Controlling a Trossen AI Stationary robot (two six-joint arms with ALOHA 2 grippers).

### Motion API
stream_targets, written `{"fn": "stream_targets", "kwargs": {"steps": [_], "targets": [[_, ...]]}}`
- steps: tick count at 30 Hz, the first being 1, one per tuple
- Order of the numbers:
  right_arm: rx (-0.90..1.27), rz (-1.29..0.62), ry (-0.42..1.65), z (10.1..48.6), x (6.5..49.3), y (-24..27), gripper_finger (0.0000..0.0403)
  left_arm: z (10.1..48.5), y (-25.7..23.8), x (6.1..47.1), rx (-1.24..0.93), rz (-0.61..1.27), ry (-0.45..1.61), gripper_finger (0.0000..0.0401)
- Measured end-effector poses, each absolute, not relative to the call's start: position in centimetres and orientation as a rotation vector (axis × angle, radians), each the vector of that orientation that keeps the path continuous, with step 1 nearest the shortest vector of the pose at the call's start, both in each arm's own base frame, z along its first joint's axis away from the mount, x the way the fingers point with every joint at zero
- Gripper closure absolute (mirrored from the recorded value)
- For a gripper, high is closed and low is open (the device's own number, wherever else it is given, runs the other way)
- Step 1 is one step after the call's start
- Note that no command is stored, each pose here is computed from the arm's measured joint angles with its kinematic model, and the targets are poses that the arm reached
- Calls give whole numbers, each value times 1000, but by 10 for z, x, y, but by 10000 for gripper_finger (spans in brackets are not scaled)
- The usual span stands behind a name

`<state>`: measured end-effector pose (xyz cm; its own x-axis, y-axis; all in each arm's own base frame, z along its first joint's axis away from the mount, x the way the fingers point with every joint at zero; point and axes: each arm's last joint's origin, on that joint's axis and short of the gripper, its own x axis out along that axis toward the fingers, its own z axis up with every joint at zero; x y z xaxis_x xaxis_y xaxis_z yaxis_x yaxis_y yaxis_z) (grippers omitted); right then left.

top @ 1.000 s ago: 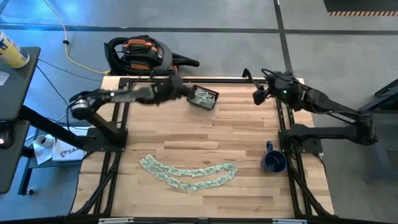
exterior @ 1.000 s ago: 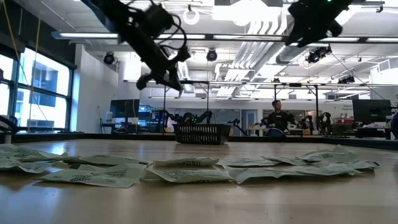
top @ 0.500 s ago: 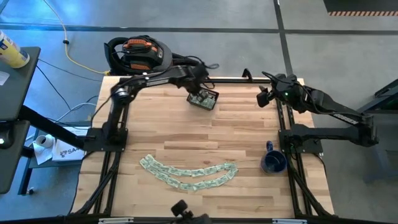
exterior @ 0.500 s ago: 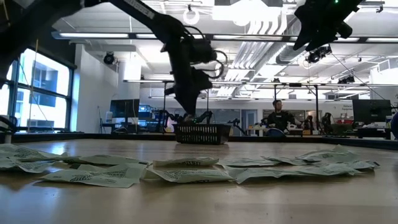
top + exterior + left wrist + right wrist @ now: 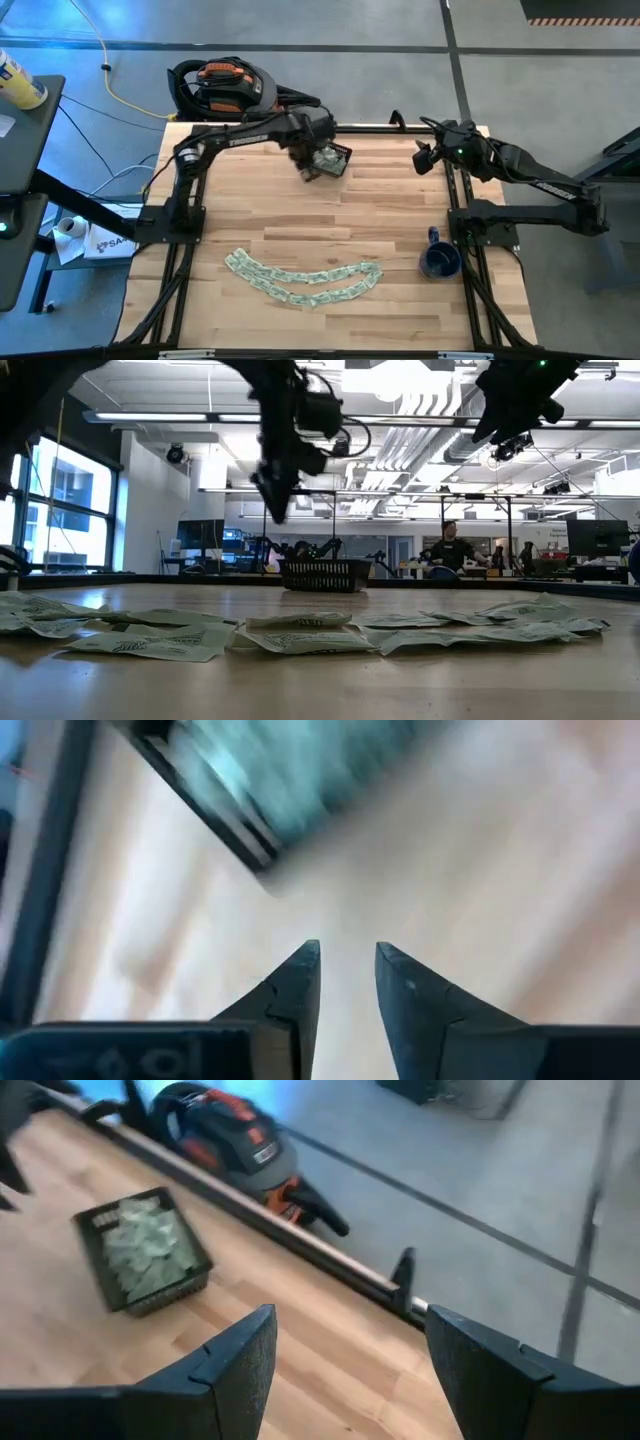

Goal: Pick and place Stevia / Truvia into bins
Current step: Put the stevia packet into the black bin

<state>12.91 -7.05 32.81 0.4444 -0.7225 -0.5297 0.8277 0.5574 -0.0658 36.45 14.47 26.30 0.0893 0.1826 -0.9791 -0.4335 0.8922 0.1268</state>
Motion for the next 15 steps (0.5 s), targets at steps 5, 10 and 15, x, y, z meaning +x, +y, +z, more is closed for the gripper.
{"fn": "stream_targets", "kwargs": {"steps": [5,10,15], "targets": [[241,-632,728,315,140,-65,157,272,86,345,-149,278,1456,270],[247,-287,986,292,156,-50,157,266,42,322,-160,254,1431,280],[125,-88,1087,276,184,-34,157,250,13,298,-233,309,1461,286]]}}
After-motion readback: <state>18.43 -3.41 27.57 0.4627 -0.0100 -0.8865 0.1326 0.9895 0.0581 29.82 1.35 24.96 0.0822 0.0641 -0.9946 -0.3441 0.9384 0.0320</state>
